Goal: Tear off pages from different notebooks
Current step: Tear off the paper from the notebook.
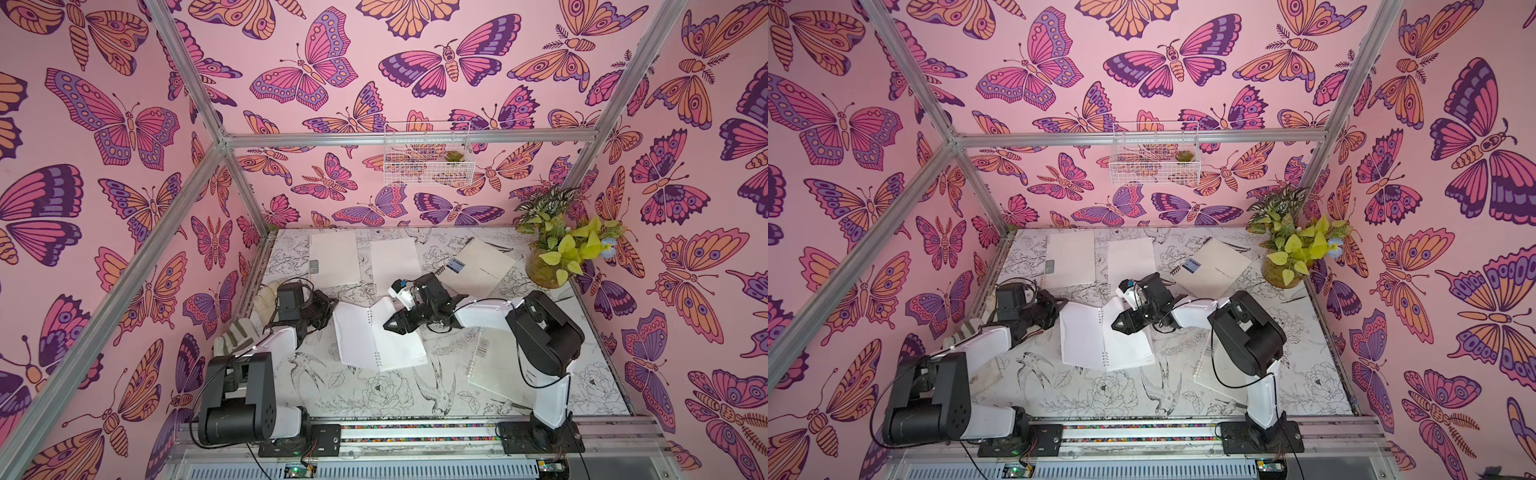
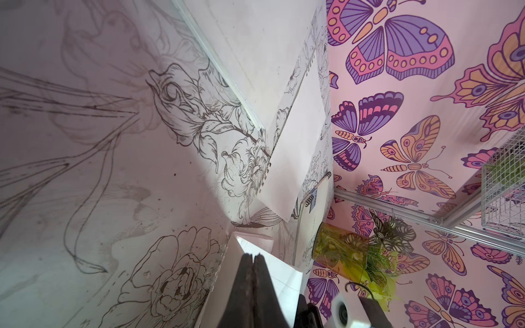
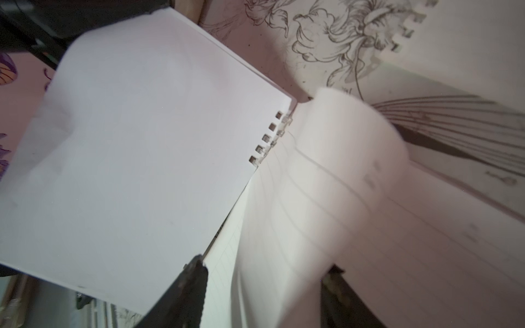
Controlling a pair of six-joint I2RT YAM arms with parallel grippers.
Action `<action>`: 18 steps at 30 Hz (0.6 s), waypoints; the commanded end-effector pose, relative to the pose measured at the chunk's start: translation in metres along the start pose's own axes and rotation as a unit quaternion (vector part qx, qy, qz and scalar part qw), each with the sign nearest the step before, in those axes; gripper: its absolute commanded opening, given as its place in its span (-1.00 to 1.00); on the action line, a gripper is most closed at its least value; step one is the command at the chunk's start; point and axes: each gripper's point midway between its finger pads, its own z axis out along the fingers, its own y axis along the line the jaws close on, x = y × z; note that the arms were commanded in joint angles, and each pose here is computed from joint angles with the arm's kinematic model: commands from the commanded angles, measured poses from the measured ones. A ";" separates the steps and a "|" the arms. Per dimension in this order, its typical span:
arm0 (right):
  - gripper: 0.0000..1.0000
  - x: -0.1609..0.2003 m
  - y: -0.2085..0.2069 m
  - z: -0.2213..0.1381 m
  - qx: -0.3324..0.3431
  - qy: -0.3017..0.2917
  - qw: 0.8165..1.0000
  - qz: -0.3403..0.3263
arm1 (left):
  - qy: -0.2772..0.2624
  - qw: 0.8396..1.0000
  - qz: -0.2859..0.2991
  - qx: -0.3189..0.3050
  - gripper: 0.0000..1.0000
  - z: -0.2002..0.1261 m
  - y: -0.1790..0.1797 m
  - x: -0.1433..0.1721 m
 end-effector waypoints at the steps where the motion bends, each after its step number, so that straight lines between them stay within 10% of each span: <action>1: 0.27 -0.020 0.032 -0.004 -0.130 -0.025 0.988 0.077 | 0.004 1.000 0.011 0.001 -1.00 0.000 0.003 0.001; 11: 0.22 -0.043 0.027 -0.013 -0.075 -0.032 0.992 0.096 | 0.013 1.000 0.018 0.007 -1.00 0.002 -0.004 0.001; 18: -0.59 -0.030 -0.025 -0.013 0.095 0.014 0.991 0.098 | 0.015 1.000 0.020 0.009 -1.00 0.001 -0.005 0.001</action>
